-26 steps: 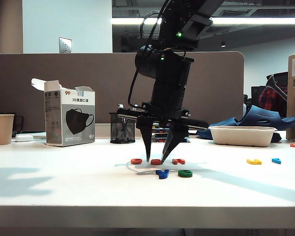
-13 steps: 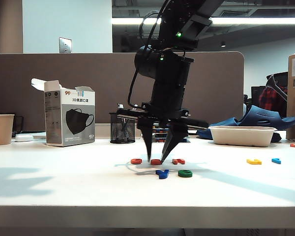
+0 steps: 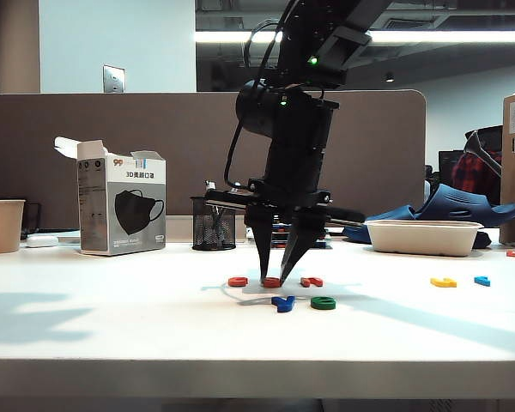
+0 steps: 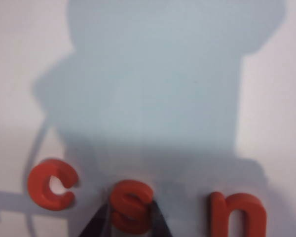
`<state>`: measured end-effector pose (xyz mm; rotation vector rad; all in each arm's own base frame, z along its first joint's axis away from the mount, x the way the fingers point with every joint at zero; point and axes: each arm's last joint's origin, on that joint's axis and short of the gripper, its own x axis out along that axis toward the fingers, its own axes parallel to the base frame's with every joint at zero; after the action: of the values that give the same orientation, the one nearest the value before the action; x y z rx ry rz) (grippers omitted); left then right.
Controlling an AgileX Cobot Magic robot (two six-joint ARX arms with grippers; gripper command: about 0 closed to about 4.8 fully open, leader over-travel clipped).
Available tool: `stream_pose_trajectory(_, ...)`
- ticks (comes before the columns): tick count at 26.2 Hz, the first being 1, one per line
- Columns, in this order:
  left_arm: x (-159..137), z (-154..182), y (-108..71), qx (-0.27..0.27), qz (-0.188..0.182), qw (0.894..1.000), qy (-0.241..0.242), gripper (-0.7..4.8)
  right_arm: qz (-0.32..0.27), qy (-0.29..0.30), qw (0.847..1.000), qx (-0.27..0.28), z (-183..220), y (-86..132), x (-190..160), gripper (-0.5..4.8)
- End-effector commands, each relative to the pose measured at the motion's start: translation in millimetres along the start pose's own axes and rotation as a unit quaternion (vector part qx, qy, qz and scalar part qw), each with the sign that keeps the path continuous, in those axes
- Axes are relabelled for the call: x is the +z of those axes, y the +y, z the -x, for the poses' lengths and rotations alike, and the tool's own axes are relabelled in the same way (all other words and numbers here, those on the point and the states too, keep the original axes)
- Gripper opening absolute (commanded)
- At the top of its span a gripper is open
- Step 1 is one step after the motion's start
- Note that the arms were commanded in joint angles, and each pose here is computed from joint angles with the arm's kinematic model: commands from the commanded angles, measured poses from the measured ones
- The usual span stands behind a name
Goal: Select the appropriate letters from the row of letter magnets placed on the table to arrange into the word "yes".
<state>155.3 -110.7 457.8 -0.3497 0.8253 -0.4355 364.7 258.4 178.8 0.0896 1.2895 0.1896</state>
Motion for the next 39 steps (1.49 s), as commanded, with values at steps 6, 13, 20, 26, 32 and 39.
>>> stream_pose_trajectory(6,0.7,1.7,-0.7,-0.003,-0.002,1.000,-0.006,-0.05,0.002,0.002,1.000,-0.004,-4.5,-0.6,-0.8,0.58)
stream_pose_trajectory(13,0.7,1.7,-0.7,-0.003,-0.002,1.000,-0.006,-0.05,0.002,0.004,1.000,-0.003,-4.2,-0.4,-0.9,0.57)
stream_pose_trajectory(20,0.7,1.7,-0.7,-0.003,-0.002,1.000,-0.006,-0.05,0.002,0.000,1.000,0.000,-0.5,-0.4,0.0,0.57)
stream_pose_trajectory(26,0.7,1.7,-0.7,-0.003,-0.002,1.000,-0.006,-0.05,0.002,-0.016,1.000,0.007,11.1,0.6,2.7,0.57)
stream_pose_trajectory(32,0.7,1.7,-0.7,-0.003,-0.002,1.000,-0.006,-0.05,0.004,-0.020,1.000,0.012,17.3,1.1,3.0,0.57)
stream_pose_trajectory(39,0.7,1.7,-0.7,-0.003,-0.002,1.000,-0.006,-0.05,0.016,-0.024,0.999,0.014,36.7,0.2,1.8,0.57)
